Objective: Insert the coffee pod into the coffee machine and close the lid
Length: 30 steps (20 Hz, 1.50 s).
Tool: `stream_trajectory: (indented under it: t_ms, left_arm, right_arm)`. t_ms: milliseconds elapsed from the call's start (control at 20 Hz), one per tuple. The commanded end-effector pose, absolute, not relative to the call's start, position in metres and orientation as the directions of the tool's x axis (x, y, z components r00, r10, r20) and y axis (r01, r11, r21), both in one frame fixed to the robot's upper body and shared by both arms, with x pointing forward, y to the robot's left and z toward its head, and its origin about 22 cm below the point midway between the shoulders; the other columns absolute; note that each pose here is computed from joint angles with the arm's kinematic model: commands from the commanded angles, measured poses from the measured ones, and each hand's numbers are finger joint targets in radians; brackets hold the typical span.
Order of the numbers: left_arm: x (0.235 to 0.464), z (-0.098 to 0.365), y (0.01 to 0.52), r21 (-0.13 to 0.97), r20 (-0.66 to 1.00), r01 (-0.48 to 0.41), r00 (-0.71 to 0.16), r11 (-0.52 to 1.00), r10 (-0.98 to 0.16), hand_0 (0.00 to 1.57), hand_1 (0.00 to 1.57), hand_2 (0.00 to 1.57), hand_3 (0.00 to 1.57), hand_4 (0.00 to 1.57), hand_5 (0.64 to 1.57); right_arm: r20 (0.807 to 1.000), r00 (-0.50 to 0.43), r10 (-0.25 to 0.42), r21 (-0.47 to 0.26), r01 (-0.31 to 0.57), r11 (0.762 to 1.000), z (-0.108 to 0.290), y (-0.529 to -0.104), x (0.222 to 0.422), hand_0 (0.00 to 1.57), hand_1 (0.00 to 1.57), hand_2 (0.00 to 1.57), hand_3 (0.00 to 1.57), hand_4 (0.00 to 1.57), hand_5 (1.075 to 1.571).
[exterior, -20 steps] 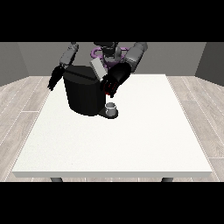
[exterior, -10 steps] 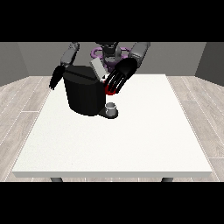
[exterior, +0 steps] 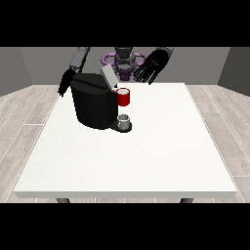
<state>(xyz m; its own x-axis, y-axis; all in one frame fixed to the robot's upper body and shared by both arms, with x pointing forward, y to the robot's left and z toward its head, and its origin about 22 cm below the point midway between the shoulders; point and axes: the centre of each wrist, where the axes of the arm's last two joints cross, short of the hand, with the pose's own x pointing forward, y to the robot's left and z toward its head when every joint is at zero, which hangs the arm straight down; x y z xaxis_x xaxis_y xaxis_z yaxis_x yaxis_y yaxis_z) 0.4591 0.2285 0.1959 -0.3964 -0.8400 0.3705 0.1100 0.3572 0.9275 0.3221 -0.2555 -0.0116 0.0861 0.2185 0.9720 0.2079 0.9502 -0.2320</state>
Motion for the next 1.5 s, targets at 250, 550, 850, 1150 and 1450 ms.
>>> stream_trajectory:
  t_ms: [250, 550, 850, 1150, 1450]
  left_arm:
    - [0.426, 0.054, 0.207, 0.315, 0.942, 0.296, -0.211, 0.902, -0.260, 0.00, 0.00, 0.00, 0.00, 0.41, 1.571]
    - [0.355, -0.059, 0.219, 0.150, 0.984, 0.318, 0.042, 0.936, -0.172, 0.00, 0.00, 0.00, 0.00, 0.42, 1.571]
    - [0.349, -0.062, 0.229, 0.144, 0.975, 0.298, 0.123, 0.944, -0.187, 0.00, 0.00, 0.00, 0.00, 0.39, 1.571]
    - [0.338, -0.070, 0.229, 0.053, 0.980, 0.273, 0.170, 0.961, -0.102, 0.00, 0.00, 0.00, 0.00, 0.37, 1.571]
    - [0.322, -0.058, 0.250, 0.086, 0.990, 0.305, 0.077, 0.948, -0.114, 0.00, 0.00, 0.00, 0.00, 0.40, 1.571]
  right_arm:
    - [0.955, 0.234, 0.183, -0.248, 0.289, 0.925, -0.055, -0.282, 0.283, 0.00, 0.00, 0.00, 0.00, 0.00, 1.571]
    - [0.939, 0.309, 0.153, -0.233, 0.240, 0.942, -0.082, -0.274, 0.242, 0.00, 0.00, 0.00, 0.00, 0.00, 1.571]
    - [0.979, 0.150, 0.136, -0.149, 0.080, 0.986, -0.030, -0.250, 0.283, 0.00, 0.00, 0.00, 0.00, 0.00, 1.571]
    - [0.975, 0.037, 0.218, -0.218, -0.003, 0.976, 0.013, -0.259, 0.310, 0.00, 0.00, 0.00, 0.00, 0.15, 1.571]
    - [0.977, 0.022, 0.210, -0.211, 0.042, 0.977, 0.041, -0.275, 0.323, 0.00, 0.00, 0.00, 0.00, 0.00, 1.571]
